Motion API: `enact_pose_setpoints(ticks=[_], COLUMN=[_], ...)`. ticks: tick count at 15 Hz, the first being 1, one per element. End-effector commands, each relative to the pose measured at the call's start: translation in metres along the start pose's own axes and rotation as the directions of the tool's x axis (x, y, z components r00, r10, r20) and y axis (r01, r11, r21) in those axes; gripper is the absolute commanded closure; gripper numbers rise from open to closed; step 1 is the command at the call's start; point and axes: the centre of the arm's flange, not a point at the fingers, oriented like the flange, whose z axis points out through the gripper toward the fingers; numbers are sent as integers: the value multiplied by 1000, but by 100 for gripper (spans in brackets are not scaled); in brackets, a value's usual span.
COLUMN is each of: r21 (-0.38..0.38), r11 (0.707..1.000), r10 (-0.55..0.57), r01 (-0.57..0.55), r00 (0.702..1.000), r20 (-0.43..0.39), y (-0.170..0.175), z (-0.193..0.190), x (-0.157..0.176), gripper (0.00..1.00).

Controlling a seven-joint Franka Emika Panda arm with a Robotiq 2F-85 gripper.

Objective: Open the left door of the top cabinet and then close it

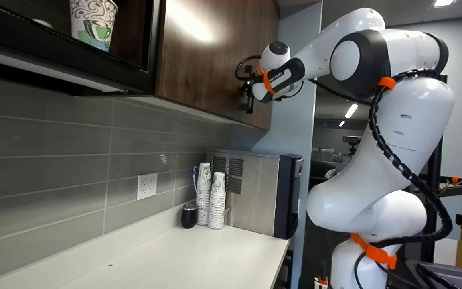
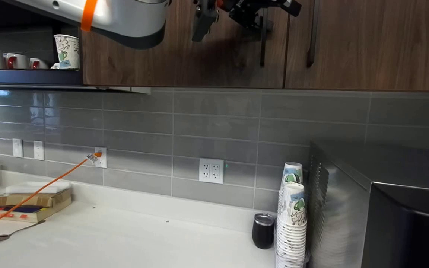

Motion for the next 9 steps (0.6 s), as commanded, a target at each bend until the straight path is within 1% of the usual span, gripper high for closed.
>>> enact_pose_setpoints(ticks=[1, 3, 9], r21=[-27, 8, 27], r11=[999, 996, 992], r10=[-47, -84, -128], r01=[47, 84, 126], r00=[999, 996, 990], r20=[21, 35, 62], y=[30, 39, 66], z=[-22, -28, -37], x=[-13, -19, -34], gripper=[0, 0, 0])
